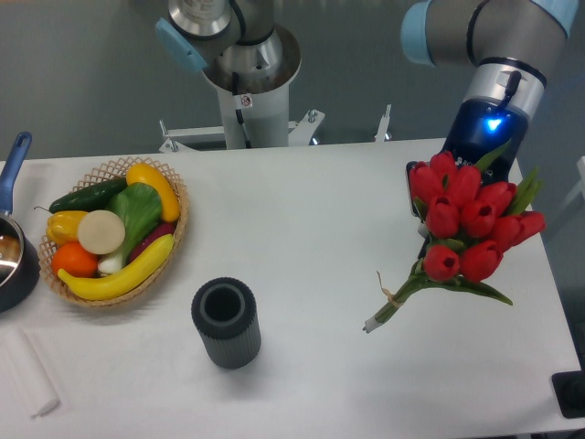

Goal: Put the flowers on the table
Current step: 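Carry the red tulip bouquet with the gripper toward the table center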

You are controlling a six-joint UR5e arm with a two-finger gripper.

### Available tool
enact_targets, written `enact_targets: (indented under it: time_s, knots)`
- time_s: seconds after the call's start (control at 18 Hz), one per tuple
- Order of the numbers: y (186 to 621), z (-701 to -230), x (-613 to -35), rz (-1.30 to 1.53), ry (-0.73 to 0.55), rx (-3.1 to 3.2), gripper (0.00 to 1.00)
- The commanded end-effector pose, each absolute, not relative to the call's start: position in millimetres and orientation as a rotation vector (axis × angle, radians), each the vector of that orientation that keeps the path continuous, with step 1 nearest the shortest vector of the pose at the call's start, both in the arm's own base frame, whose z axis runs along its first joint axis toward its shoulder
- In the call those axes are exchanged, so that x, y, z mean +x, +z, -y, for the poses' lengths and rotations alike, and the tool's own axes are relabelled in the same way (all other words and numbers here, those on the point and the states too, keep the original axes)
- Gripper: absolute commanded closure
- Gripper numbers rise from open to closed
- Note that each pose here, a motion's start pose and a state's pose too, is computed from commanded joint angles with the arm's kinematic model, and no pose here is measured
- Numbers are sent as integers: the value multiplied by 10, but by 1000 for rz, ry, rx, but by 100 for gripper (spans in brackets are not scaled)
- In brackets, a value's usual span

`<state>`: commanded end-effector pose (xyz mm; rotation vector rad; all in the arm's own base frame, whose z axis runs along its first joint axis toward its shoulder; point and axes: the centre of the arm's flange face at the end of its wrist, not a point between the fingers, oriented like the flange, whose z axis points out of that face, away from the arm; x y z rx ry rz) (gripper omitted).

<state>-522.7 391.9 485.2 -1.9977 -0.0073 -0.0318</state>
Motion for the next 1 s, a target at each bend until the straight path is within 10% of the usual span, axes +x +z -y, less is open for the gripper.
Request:
enact_targets:
  time_s: [1.0]
  knots:
    - [4892, -3844, -5020, 42, 43, -2094, 73]
